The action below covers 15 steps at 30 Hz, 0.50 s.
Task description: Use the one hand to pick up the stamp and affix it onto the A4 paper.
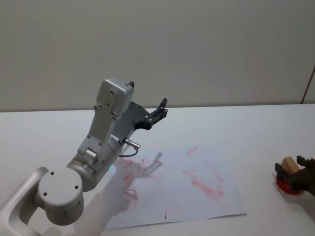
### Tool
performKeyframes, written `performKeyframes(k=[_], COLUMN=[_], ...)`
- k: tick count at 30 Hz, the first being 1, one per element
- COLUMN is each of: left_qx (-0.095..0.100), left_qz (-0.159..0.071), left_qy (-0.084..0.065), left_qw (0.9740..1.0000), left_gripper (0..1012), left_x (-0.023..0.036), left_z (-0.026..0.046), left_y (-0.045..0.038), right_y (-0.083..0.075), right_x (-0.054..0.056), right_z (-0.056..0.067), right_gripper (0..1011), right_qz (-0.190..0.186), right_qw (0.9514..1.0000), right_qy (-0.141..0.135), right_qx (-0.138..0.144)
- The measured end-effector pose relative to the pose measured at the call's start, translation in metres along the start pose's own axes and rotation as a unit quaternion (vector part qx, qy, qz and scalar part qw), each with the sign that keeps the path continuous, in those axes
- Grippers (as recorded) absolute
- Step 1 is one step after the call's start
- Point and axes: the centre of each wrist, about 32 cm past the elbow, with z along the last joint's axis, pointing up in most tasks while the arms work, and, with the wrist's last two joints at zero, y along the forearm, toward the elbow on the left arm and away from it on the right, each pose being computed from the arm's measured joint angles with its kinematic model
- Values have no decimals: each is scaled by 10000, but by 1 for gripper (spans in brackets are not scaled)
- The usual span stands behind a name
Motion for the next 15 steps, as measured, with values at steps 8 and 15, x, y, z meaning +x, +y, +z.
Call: performKeyframes(k=[8, 15], left_qx=[0, 0], left_qz=[0, 0], left_qy=[0, 0], left_qw=[10000, 10000], left_gripper=[1001, 1001], left_x=[0, 0], left_z=[0, 0], left_y=[0, 0], right_y=[21, 31], right_x=[-8, -12], right_z=[3, 3], right_gripper=[434, 238], right_qz=[-1, -4], right_qw=[10000, 10000], right_qy=[-17, -24], right_qx=[-24, -37])
